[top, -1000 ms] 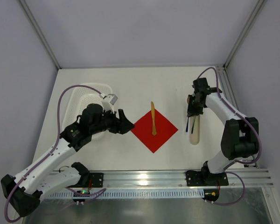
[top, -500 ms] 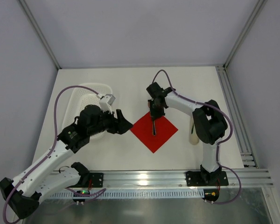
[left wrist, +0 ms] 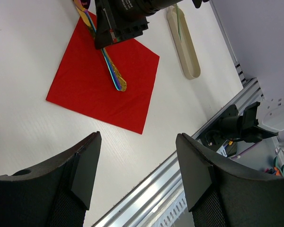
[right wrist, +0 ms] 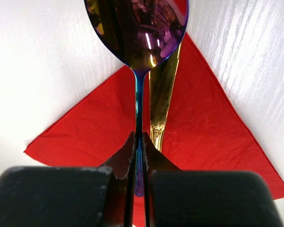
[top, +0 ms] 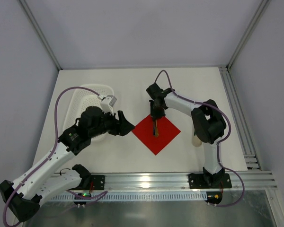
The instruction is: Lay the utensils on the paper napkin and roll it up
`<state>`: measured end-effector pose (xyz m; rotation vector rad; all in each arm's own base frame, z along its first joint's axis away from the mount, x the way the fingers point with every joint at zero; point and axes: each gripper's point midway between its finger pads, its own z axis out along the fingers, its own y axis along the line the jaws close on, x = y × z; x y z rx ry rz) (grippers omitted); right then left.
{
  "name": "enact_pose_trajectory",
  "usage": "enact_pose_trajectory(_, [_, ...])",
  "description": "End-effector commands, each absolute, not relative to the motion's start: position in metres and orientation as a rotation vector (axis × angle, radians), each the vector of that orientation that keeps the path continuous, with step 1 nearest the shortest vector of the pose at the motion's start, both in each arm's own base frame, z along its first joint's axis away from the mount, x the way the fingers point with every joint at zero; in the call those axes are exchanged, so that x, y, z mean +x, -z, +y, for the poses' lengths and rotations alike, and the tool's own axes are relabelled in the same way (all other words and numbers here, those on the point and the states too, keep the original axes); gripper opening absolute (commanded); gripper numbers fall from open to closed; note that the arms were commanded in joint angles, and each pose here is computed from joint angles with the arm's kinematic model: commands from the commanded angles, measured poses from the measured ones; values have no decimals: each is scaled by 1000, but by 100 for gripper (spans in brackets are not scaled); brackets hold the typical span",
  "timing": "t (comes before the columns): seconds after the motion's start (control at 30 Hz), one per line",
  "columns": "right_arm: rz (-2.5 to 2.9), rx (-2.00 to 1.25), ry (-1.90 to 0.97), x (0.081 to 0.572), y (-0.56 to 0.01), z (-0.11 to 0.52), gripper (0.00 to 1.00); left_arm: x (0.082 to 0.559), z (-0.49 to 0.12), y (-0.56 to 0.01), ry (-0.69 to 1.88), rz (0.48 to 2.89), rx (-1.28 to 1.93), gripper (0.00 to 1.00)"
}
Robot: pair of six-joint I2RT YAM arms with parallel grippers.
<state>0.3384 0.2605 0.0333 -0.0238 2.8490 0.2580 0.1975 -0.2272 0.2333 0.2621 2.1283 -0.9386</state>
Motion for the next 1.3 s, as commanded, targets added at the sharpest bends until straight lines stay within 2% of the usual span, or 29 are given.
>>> enact_pose_trajectory(0.0, [2810,19,-245,351,-39,266,4,198,-227,-238,935,2104,276,69])
enact_pose_trajectory(0.27, [2829,52,-232,348,-31,265,4,199,-227,-239,934,2102,272,69])
enact_pose_trajectory(0.83, [2839,89,-230,346,-34,266,15,199,-225,-242,926,2097,271,72])
enact_pose_trajectory(1.13, [2771,73,-258,352,-88,256,15,199,-225,-244,924,2095,277,72])
enact_pose_trajectory(1.27, [2710,112,-228,355,-116,215,15,199,-225,-242,923,2100,278,73])
